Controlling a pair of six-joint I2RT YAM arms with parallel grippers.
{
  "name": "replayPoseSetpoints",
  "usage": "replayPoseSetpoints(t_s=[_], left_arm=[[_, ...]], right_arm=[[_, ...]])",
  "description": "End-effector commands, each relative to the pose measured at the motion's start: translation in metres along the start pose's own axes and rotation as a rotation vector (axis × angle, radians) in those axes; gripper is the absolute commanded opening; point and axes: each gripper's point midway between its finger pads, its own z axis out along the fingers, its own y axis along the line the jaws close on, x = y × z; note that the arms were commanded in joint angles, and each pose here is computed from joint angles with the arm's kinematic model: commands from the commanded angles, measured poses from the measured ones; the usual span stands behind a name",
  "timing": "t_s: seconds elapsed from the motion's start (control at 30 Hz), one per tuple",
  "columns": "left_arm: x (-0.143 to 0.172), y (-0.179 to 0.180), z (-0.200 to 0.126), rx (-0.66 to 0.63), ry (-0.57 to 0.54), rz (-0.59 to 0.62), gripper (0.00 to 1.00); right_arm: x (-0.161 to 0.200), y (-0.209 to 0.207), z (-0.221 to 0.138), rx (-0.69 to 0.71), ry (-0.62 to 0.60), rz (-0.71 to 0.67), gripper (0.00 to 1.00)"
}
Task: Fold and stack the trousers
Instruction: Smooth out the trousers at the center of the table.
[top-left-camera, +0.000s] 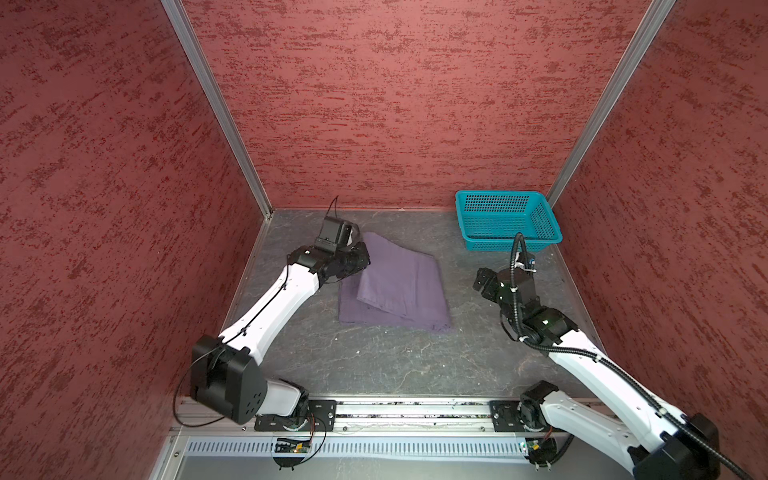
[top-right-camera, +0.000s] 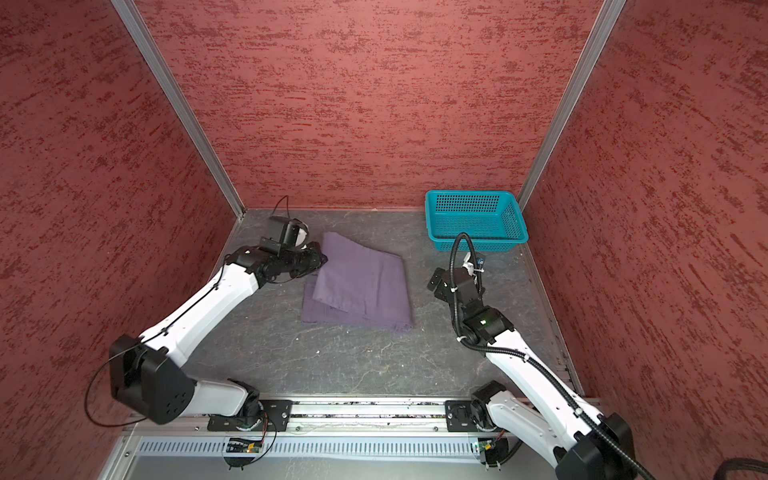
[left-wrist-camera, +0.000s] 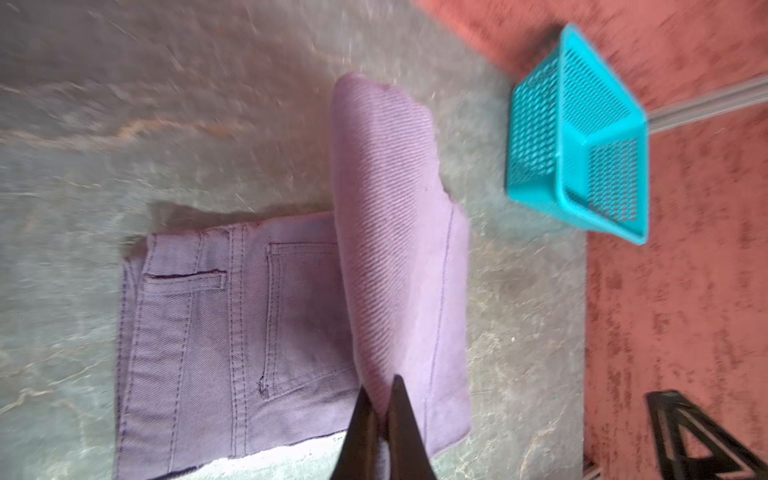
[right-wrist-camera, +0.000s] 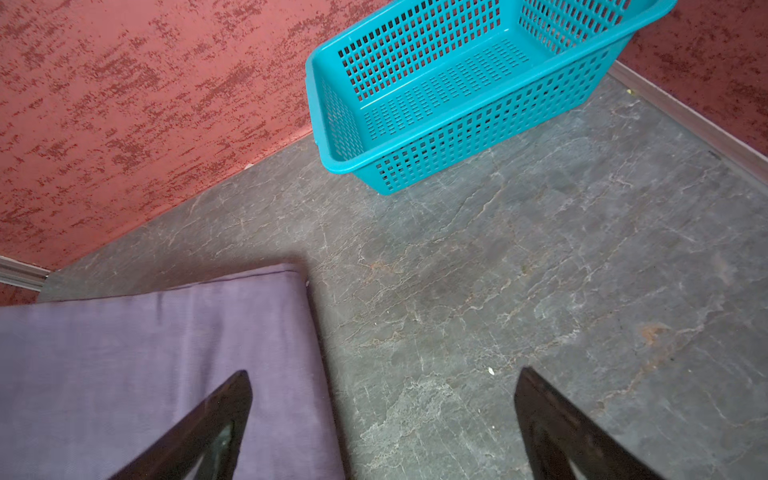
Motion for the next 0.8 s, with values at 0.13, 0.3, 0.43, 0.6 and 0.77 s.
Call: replayPoseSetpoints(t_s=[0.13, 0.3, 0.43, 0.6, 0.77], left_arm=[[0.045, 0.117, 0.035, -0.220, 0.090, -0.209, 0.12], [0.044, 0.174, 0.039, -0.306, 0.092, -0.354, 0.60], [0.013, 0.169, 0.010, -0.299, -0.026, -0.337, 0.66], [-0.002, 0.154, -0.001, -0.267, -0.050, -0.306, 0.66], [0.006, 0.126, 0.012, -0.231, -0.019, -0.225, 0.49]], right_arm=[[-0.003, 0.011, 0.006, -0.046, 0.004, 0.038, 0.99], [-0.003, 0.013, 0.006, -0.049, 0.018, 0.028, 0.98], [0.005, 0.015, 0.007, -0.081, 0.043, 0.008, 0.89], [0.034, 0.038, 0.021, -0.182, 0.177, -0.044, 0.68], [0.089, 0.072, 0.046, -0.267, 0.434, -0.133, 0.35]])
